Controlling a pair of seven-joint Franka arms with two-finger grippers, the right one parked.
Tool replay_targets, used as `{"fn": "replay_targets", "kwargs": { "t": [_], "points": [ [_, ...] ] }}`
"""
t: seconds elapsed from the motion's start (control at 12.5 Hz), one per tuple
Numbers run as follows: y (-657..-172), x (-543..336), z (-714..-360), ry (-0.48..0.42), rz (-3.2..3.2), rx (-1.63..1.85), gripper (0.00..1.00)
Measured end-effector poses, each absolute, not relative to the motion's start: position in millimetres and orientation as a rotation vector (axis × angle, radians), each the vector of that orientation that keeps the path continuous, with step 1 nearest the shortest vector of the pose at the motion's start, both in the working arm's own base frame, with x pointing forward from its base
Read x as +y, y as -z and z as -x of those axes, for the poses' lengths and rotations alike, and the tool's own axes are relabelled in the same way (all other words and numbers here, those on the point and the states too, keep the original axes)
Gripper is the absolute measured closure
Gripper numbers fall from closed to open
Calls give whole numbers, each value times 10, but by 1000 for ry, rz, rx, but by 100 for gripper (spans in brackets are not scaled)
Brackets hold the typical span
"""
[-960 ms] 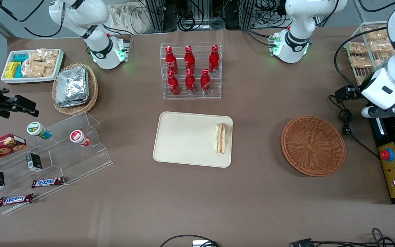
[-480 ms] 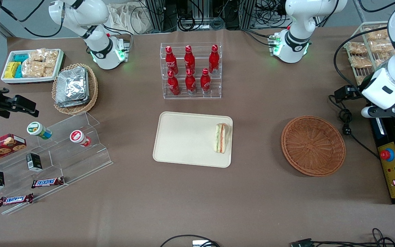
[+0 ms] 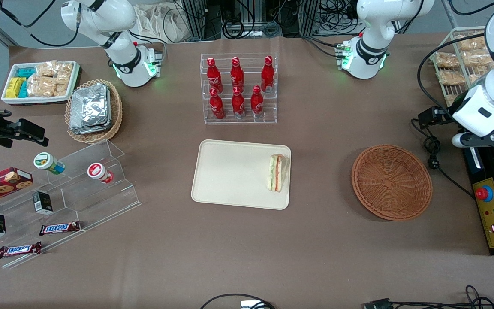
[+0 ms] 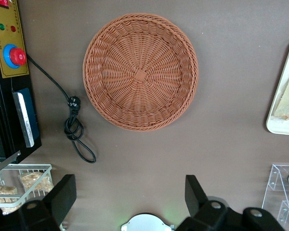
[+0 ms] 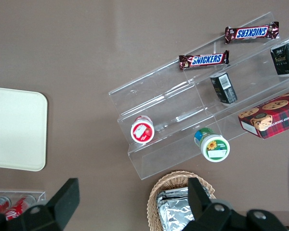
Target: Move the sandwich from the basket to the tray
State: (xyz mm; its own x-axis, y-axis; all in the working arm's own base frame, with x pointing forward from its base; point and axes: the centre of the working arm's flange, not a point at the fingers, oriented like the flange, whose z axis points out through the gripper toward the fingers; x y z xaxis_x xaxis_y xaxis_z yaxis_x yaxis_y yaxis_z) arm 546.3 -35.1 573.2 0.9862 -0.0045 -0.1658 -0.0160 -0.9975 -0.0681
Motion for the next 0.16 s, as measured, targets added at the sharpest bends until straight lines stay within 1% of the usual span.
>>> {"fn": "replay_targets", "kwargs": {
  "t": [0.16],
  "points": [
    [-5732, -320, -5466, -255, 3062, 8, 0]
  ]
}}
